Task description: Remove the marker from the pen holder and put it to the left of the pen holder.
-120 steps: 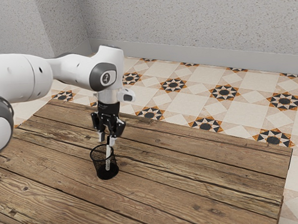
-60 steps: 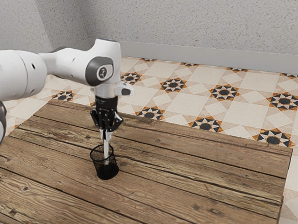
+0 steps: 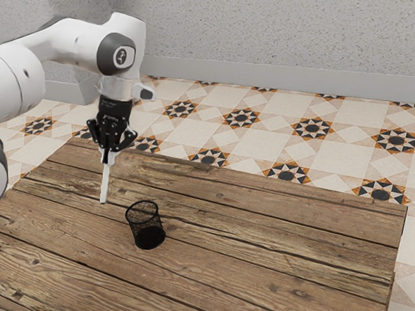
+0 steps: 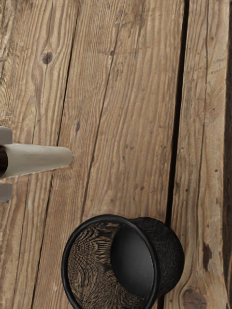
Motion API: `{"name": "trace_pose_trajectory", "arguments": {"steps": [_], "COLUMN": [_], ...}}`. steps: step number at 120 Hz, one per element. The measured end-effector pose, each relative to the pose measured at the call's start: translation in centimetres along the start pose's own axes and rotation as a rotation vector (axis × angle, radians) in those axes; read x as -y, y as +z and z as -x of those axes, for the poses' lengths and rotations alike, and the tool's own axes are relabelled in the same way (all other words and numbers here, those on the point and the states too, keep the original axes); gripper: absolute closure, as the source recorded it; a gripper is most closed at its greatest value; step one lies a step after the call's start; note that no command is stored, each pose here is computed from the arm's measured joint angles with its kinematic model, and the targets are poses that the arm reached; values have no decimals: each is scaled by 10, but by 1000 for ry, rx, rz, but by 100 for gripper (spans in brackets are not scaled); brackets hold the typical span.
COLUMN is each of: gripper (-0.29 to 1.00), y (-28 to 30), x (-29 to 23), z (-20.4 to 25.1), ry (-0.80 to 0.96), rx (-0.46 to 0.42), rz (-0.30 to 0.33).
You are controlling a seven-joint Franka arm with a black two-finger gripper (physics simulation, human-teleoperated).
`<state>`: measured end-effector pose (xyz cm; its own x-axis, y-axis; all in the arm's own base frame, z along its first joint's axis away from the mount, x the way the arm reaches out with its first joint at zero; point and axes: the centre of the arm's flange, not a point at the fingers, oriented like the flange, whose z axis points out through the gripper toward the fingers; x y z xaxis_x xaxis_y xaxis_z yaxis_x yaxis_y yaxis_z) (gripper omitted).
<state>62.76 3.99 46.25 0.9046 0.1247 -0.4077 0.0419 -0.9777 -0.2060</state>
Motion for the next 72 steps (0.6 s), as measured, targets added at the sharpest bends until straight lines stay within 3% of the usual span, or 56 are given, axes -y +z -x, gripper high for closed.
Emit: {"name": "trace_pose_trajectory", "arguments": {"steps": [22,38,72], "gripper": [79,79,79], "y": [50,118,151], "x": [22,10,1], "z": [-23,-62,-74], "ry": [-68,-70,-74], "rx": [196,346,421], "rz": [-54,-92,-88]}}
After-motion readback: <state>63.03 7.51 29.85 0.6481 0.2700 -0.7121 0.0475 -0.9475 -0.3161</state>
